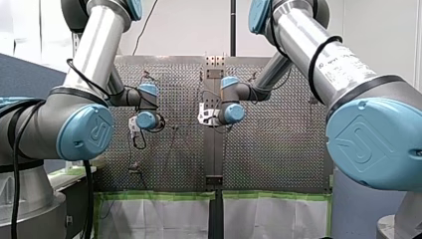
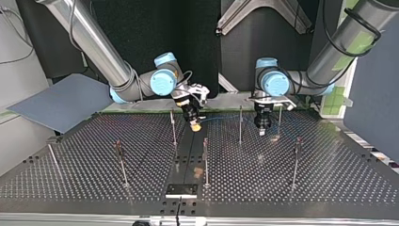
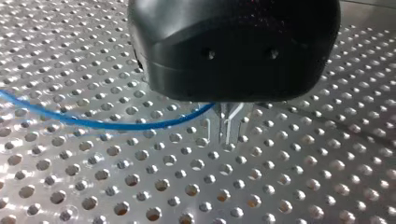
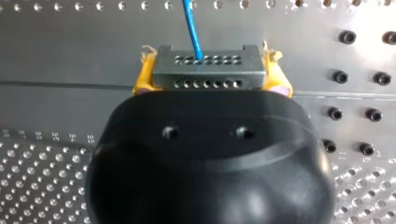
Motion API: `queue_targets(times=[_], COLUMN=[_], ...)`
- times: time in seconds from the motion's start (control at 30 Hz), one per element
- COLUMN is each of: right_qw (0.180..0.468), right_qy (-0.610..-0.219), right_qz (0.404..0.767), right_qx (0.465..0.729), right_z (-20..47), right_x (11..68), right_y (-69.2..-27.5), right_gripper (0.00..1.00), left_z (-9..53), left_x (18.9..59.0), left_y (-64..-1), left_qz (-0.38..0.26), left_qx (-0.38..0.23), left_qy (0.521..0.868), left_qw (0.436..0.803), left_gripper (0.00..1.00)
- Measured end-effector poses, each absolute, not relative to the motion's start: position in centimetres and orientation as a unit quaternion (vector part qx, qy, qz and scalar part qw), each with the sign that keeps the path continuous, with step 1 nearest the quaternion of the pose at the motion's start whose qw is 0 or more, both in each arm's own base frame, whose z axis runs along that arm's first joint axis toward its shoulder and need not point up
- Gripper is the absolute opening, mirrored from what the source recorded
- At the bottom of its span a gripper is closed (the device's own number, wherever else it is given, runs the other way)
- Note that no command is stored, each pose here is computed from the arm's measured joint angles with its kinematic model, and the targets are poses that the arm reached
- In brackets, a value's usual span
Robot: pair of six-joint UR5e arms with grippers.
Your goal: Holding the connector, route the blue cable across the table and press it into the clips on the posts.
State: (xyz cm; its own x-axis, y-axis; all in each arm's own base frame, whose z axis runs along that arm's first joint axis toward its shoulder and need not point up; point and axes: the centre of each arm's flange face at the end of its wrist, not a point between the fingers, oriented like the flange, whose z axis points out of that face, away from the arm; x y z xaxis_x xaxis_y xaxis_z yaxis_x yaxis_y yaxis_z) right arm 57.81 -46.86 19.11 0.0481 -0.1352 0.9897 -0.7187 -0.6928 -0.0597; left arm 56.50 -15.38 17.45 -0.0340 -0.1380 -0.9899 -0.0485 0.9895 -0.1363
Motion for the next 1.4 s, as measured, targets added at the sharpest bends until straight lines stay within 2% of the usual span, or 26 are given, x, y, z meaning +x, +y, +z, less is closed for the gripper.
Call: queue_targets(times=[0.03,0.07,0.1,0.17,0.2,0.27,0.3,0.37,0.77,1.1,1.4], right_qw=[0.237,0.237,0.237,0.238,0.238,0.238,0.238,0.238,0.240,0.239,0.239], right_qy=[-0.312,-0.313,-0.313,-0.314,-0.314,-0.315,-0.315,-0.316,-0.325,-0.327,-0.327], right_qz=[0.615,0.615,0.615,0.614,0.614,0.613,0.613,0.613,0.606,0.601,0.600], right_qx=[0.684,0.684,0.684,0.684,0.684,0.684,0.684,0.684,0.686,0.689,0.690], right_z=[19.1,19.1,19.1,19.1,19.1,19.1,19.1,19.1,18.7,18.1,18.1], right_x=[57.8,57.8,57.7,57.6,57.6,57.5,57.5,57.4,56.5,56.1,56.1], right_y=[-46.9,-46.9,-47.0,-47.1,-47.1,-47.2,-47.2,-47.3,-48.0,-48.0,-47.9], right_gripper=[0.00,0.00,0.00,0.00,0.00,0.00,0.00,0.00,0.00,0.00,0.00], left_z=[17.4,17.3,17.2,16.9,16.7,16.3,16.1,15.5,13.3,15.1,17.8], left_x=[56.4,56.4,56.2,56.0,55.7,55.3,55.0,54.4,50.1,46.7,44.7], left_y=[-15.4,-15.3,-15.2,-15.1,-15.0,-14.8,-14.7,-14.7,-15.8,-17.7,-18.7], left_qz=[-0.029,-0.026,-0.021,-0.012,-0.005,0.004,0.010,0.018,0.012,-0.024,-0.023], left_qx=[-0.063,-0.062,-0.060,-0.058,-0.057,-0.055,-0.053,-0.050,-0.031,-0.034,-0.039], left_qy=[0.721,0.723,0.727,0.733,0.737,0.744,0.749,0.757,0.804,0.787,0.768], left_qw=[0.690,0.687,0.684,0.678,0.673,0.666,0.660,0.651,0.594,0.616,0.639], left_gripper=[0.22,0.30,0.30,0.44,0.44,0.78,0.78,1.00,1.00,1.00,1.00])
